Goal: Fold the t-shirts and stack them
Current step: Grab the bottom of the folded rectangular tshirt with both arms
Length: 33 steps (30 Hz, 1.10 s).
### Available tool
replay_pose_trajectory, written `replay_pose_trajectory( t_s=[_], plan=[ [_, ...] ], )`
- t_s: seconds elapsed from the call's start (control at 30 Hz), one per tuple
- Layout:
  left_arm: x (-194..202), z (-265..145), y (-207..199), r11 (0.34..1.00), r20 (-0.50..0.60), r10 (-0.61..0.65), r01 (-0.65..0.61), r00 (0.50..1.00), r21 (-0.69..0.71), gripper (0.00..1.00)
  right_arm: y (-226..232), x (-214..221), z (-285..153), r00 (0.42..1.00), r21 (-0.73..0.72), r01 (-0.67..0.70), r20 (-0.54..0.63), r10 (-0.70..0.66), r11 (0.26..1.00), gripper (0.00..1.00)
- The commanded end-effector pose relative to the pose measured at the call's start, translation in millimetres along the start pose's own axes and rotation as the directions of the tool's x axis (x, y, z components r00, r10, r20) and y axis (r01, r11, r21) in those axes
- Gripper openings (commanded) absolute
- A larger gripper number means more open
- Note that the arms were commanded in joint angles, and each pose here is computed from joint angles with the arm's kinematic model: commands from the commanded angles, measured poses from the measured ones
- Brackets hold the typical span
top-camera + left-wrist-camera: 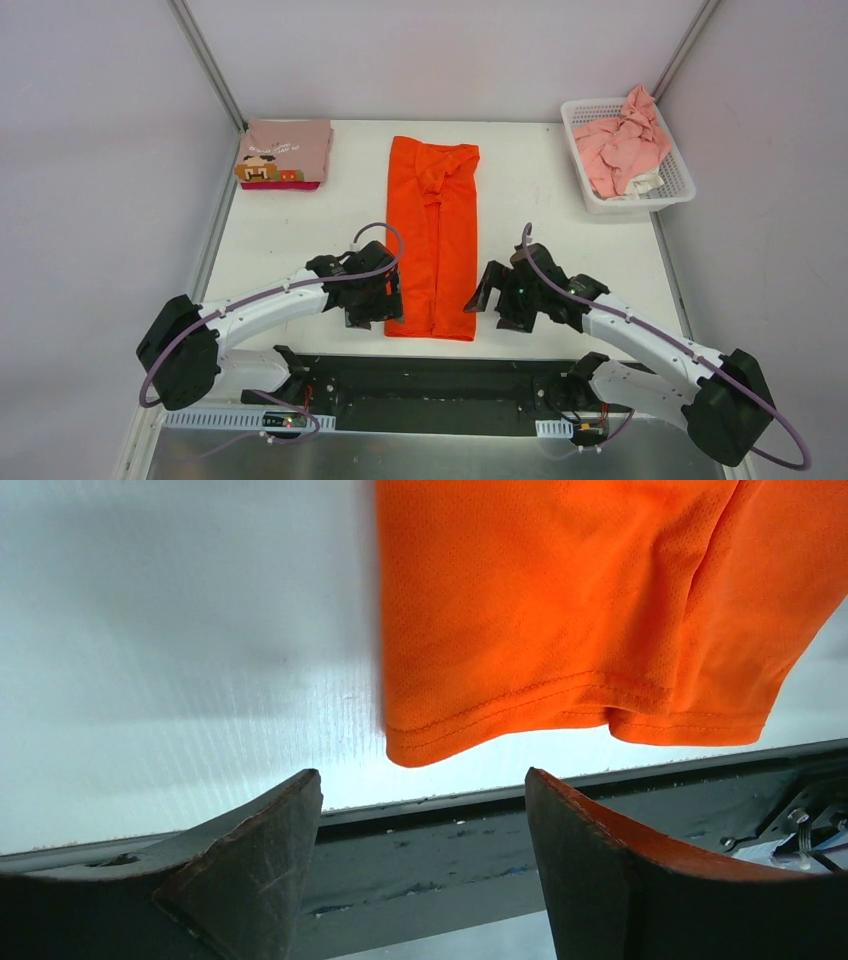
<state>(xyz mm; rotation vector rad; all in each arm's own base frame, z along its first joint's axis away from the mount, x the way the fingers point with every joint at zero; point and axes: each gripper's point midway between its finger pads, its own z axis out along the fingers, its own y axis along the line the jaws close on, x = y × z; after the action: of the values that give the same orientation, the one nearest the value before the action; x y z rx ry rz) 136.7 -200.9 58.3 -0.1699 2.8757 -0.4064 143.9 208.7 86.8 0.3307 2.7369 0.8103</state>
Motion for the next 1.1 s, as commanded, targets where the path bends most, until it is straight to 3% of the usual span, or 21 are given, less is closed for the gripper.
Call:
replay_pose_trajectory(
  t_s=[0.0,0.23,0.37,0.67,0.9,1.07],
  plan=[
    [3,11,1,1.0,0.004,-0.013,0.013,1.0,-0.005,0.72,-7,3,10,0.997,0.015,-0.062,0.042,0.062,0.998,0.96],
    [10,28,11,0.999,-0.026,-0.022,0.021,0.999,-0.044,0.61,-13,12,25,0.997,0.039,-0.078,0.021,0.077,0.996,0.88],
    [11,38,17,0.996,-0.027,-0.029,0.027,0.999,-0.083,0.45,-21,17,32,0.997,0.092,-0.076,0.006,0.076,0.993,0.82],
    [18,49,20,0.996,-0.053,-0.037,0.032,0.998,-0.083,0.0,-12,36,45,0.996,0.112,-0.077,-0.027,0.08,0.991,0.7],
    [21,49,24,0.996,-0.05,-0.043,0.039,0.998,-0.082,0.0,-8,39,57,0.995,0.13,-0.098,-0.008,0.1,0.987,0.61],
    [21,47,28,0.996,-0.034,-0.046,0.044,0.998,-0.081,0.0,-36,28,54,0.995,0.282,-0.086,0.082,0.065,0.956,0.5]
  ],
)
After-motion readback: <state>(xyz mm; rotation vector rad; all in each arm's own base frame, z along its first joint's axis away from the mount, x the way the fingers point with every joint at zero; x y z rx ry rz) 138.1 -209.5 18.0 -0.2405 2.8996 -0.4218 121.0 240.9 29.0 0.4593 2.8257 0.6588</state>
